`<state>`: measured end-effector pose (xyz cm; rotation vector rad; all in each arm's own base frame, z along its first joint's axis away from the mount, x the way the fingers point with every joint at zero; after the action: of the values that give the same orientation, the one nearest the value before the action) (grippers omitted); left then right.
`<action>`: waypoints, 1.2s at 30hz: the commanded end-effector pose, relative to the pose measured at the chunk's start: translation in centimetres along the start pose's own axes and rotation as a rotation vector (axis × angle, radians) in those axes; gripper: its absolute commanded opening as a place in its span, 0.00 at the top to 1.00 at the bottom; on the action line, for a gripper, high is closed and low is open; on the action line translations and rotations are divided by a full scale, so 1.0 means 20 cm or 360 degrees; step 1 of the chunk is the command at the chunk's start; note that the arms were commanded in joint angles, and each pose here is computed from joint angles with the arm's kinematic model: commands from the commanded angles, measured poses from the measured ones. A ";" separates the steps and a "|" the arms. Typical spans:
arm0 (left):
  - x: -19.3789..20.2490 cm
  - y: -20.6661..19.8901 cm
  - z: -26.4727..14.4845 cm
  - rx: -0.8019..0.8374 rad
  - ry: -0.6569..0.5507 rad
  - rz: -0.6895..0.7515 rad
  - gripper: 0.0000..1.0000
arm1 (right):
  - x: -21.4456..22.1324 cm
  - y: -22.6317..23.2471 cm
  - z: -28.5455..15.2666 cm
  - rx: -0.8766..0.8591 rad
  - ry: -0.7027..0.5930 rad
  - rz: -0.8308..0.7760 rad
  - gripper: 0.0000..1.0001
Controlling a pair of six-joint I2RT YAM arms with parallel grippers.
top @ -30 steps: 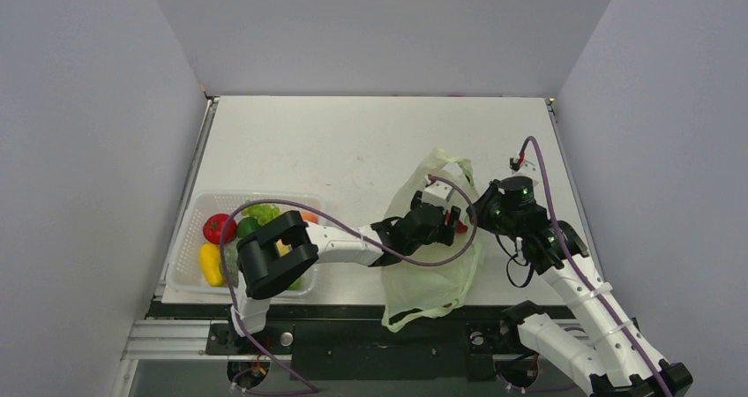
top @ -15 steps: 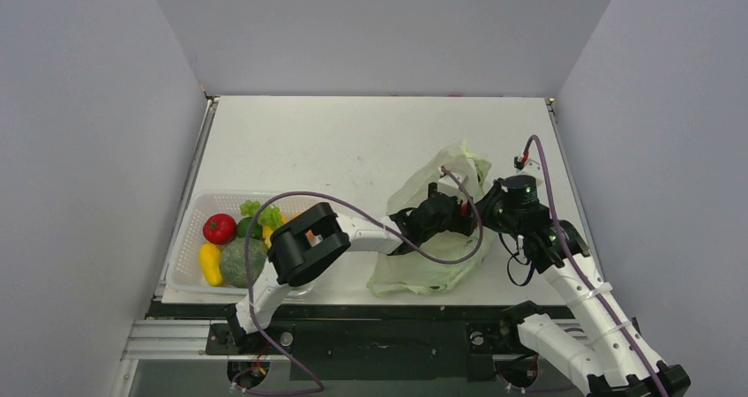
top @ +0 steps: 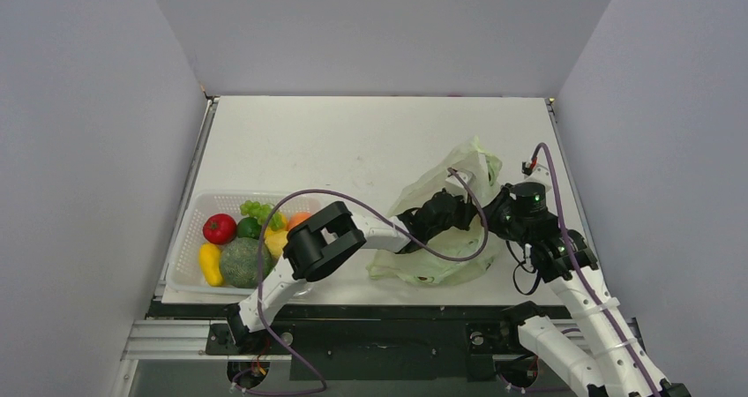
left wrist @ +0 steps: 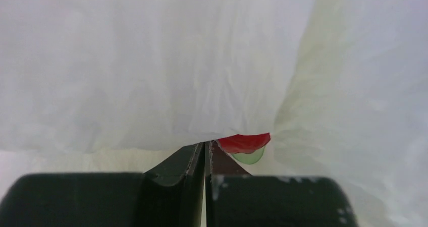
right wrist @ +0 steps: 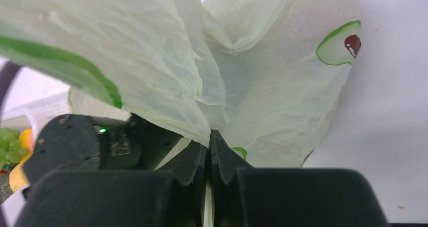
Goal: Take the fake fruits out of the plastic bag
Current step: Adjust the plastic bag at the center of the board.
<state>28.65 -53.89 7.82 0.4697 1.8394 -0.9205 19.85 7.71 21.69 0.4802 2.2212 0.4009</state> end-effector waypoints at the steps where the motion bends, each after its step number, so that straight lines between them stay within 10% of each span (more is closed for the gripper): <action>1: -0.31 -0.08 -0.11 0.0098 -0.0195 -0.0100 1.00 | 0.00 -0.04 -0.02 0.0043 -0.0050 -0.0006 1.00; 10: -0.33 0.06 -0.50 -0.0059 -0.0117 -0.0149 1.00 | 0.10 0.24 -0.03 -0.0719 0.0129 -0.0323 1.00; 18: -0.20 0.09 -0.74 -0.0026 -0.0049 -0.0237 0.64 | 0.26 0.63 -0.33 -0.1558 0.0447 -0.0350 1.00; 29: 0.01 0.03 -0.81 -0.0002 0.0168 -0.0194 0.50 | 0.36 0.03 -0.01 -0.0404 0.0305 -0.0106 1.00; 36: 0.09 0.03 -0.80 0.0019 0.0287 -0.0140 0.46 | 0.40 -0.05 0.03 -0.0243 0.0364 -0.0159 1.00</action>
<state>18.99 -40.74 9.04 0.4529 2.0371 -0.9505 14.91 11.60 16.01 0.2153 2.3936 0.6890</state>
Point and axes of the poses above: each gripper's point midway between its finger pads, its own z axis out along the fingers, its own y axis along the line the jaws close on, x = y × z, the point moved 4 cm from there along -z, back along the fingers, and after that the axes turned 2 degrees about z, right-handed, at the moved point
